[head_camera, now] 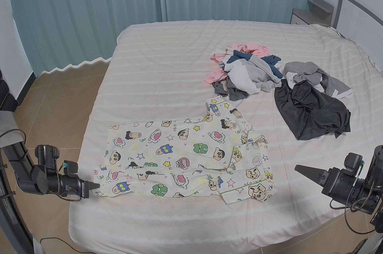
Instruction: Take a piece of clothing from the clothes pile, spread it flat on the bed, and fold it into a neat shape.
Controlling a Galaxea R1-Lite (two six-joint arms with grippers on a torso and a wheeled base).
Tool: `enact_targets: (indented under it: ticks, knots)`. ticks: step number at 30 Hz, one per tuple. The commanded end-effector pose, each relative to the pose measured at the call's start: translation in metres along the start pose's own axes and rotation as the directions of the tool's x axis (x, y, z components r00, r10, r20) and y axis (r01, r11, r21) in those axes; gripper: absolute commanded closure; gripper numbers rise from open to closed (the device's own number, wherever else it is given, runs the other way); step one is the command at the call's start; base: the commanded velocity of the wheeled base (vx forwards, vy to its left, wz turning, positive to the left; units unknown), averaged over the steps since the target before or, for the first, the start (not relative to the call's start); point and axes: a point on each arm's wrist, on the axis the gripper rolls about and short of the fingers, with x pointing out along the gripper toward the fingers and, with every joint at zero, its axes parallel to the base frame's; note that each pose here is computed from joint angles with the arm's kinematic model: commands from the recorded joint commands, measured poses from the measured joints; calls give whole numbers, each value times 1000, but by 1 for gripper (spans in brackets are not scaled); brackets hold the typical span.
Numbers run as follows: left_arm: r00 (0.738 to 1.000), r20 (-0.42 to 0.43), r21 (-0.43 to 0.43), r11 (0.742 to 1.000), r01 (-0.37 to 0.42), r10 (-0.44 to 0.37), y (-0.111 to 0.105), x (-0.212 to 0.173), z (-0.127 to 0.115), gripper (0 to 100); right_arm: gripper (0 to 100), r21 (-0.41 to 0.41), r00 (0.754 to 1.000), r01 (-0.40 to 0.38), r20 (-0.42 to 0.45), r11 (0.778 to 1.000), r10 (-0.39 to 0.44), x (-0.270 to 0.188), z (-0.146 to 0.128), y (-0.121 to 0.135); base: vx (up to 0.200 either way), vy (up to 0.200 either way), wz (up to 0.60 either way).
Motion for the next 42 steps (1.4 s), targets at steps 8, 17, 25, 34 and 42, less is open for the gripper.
enact_targets:
  ticks: [8, 17, 25, 34, 42]
  knots:
    - [1000, -6, -8, 1000, -25, 25, 13, -12, -12, 100, 0, 4, 1000, 14, -17, 1000, -14, -1, -4, -3, 0, 0, 0]
    - [1000, 0, -9, 1000, -3, 3, 12, -11, -12, 100, 0, 4, 1000, 17, -19, 1000, -17, -1, -4, -3, 0, 0, 0]
    - [1000, -7, -10, 1000, -7, 7, 14, -6, -12, 100, 0, 4, 1000, 17, -19, 1000, -17, -1, -4, -3, 0, 0, 0]
    - [999, 31, -113, 994, -15, 18, 12, -15, -3, 0, 0, 4, 1000, 16, -20, 1000, -16, -1, -4, -3, 0, 0, 0]
    - [979, 198, -479, 867, 137, -45, 0, -52, 25, 0, 0, 13, 997, 52, -53, 999, -51, 6, -8, -8, 0, 0, 0]
